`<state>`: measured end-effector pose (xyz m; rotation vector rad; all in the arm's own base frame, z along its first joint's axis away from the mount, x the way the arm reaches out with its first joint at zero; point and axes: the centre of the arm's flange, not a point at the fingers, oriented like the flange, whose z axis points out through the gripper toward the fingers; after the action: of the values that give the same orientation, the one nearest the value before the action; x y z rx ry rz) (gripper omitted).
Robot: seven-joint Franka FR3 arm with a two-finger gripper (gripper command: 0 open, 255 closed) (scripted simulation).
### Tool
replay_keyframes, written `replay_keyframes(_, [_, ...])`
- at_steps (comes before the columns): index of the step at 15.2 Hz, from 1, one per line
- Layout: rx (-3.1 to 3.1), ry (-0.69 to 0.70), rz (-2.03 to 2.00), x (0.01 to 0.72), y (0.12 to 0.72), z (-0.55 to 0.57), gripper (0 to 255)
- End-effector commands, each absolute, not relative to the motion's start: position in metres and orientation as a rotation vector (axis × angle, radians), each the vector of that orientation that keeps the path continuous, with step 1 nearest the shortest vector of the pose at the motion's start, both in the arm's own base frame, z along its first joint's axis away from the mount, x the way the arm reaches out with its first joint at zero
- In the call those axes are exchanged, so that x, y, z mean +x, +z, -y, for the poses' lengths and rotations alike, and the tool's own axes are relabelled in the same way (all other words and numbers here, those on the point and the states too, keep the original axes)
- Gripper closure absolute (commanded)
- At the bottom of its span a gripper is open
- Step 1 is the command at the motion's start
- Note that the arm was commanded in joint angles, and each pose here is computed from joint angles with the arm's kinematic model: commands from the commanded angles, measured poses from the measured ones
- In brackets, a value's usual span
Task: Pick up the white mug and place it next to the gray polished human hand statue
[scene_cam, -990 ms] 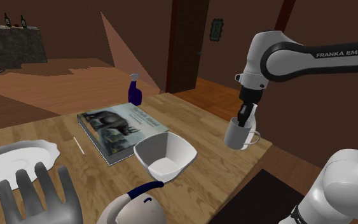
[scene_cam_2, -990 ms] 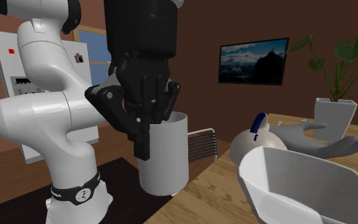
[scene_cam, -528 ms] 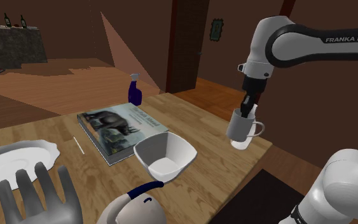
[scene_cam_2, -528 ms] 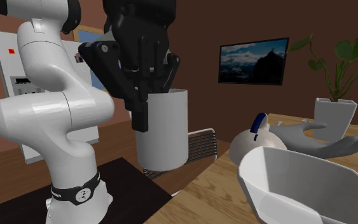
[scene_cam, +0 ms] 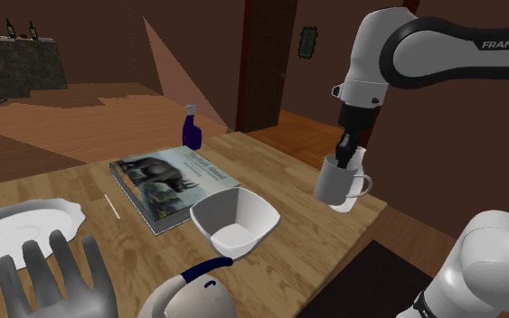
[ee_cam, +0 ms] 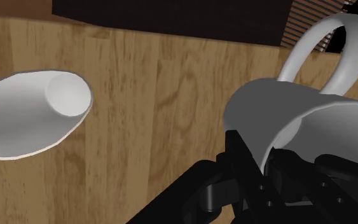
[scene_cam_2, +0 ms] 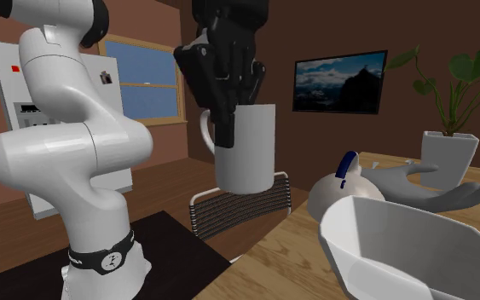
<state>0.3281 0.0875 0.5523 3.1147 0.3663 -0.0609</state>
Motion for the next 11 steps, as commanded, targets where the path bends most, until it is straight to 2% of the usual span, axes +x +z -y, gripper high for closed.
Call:
replay_keyframes(1, [3.115, -0.061, -0.365, 0.324, 0.555, -0.110, 255])
replay_keyframes(11, [3.115, -0.061, -0.365, 0.302, 0.555, -0.240, 255])
